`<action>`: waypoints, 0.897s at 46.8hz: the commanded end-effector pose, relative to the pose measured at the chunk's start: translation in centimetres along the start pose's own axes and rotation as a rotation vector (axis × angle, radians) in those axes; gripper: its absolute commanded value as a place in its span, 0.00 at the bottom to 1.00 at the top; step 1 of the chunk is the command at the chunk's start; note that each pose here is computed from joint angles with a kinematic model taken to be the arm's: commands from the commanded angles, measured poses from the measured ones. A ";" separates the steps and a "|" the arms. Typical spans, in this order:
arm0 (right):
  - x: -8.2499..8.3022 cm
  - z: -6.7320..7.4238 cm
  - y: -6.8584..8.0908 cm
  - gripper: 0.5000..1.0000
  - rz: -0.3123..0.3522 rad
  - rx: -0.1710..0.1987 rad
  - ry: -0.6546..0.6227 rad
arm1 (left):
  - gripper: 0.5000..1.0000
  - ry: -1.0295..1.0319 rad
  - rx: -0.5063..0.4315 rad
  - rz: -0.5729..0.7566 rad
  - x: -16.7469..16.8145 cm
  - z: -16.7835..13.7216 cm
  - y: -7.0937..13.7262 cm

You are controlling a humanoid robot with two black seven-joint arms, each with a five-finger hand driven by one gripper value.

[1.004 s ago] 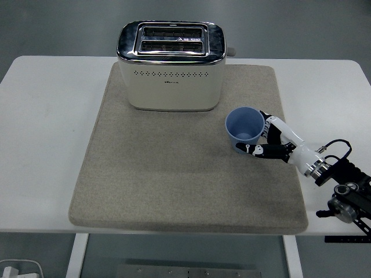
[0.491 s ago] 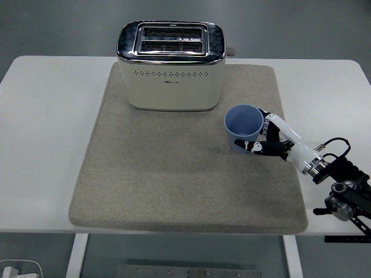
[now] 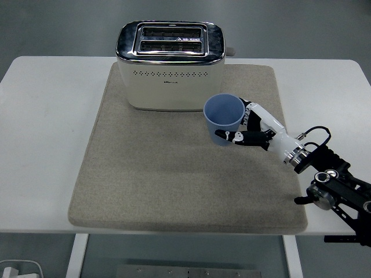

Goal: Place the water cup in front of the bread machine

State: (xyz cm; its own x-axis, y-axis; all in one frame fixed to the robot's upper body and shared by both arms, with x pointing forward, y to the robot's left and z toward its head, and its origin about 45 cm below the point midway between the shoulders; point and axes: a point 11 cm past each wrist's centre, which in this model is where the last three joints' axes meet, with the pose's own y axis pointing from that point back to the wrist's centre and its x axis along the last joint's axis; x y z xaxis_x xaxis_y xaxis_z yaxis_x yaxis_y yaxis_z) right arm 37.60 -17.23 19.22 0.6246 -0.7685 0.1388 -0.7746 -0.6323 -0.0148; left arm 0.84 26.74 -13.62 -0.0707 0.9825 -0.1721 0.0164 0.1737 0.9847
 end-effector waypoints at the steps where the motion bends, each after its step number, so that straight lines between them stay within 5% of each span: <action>1: -0.4 -0.1 -0.5 0.39 -0.015 -0.008 0.013 | 1.00 0.000 0.001 0.000 0.0 0.0 0.0; 27: -7.1 -2.3 -5.2 0.43 -0.119 0.053 0.001 | 1.00 -0.001 0.001 -0.012 -0.4 -0.1 0.0; 42: -9.1 -2.4 -7.2 0.44 -0.143 0.045 0.003 | 1.00 0.000 0.000 -0.013 -0.4 0.0 0.0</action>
State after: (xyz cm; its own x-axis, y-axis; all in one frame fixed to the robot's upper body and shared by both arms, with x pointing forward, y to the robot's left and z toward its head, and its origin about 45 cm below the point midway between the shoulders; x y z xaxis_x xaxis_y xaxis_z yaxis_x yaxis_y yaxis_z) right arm 37.14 -5.85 20.44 0.7259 -0.6723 0.1451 -0.6747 -0.7370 -0.0395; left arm 0.84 26.30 -13.58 -0.0709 0.9803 -0.1846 0.0160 0.1861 0.9824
